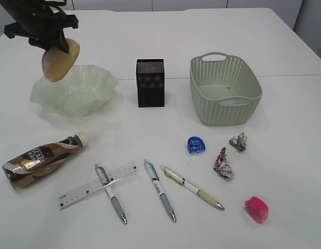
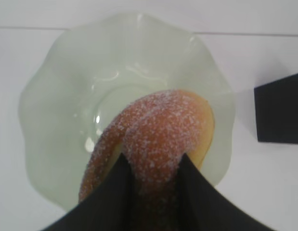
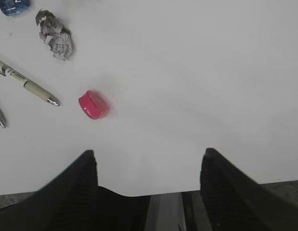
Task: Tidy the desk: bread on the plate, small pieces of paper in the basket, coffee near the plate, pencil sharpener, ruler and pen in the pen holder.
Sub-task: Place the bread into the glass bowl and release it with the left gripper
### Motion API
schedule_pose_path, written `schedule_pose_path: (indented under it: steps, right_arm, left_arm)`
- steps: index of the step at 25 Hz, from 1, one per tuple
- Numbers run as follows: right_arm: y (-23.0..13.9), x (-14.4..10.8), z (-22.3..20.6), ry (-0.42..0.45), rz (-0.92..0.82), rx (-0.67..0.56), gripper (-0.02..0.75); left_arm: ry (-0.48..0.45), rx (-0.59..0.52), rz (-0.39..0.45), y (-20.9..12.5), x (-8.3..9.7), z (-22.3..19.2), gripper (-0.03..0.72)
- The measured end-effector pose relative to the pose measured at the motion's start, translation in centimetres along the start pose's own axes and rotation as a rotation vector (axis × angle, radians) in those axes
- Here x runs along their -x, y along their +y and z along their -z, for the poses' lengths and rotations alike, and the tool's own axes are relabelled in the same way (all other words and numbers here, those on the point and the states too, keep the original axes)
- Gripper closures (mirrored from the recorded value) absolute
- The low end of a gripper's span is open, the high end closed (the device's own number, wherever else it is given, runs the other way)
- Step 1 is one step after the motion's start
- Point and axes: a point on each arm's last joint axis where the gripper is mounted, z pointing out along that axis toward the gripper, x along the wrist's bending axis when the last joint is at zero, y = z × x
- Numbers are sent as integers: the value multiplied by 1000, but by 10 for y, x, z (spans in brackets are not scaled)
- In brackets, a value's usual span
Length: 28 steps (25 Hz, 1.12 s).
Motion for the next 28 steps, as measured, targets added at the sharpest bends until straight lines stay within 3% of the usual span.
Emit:
schedule_pose_path:
  steps: [4, 11, 19, 23, 28]
  right_arm:
    - [0, -1, 0, 8, -3, -1, 216]
    - [0, -2, 0, 18, -6, -3, 216]
    - [0, -3, 0, 31, -11, -4, 216]
    - [0, -3, 0, 33, -12, -5, 216]
    - [0, -3, 0, 33, -12, -3, 216]
  left_arm:
    - [-13, 38, 7, 1, -1, -23, 526]
    - [9, -40, 12, -14, -8, -74, 521]
    - [26, -42, -5, -18, -11, -91, 474]
    - [42, -32, -24, -18, -13, -93, 362]
    - [78, -31, -54, -19, -17, -98, 91]
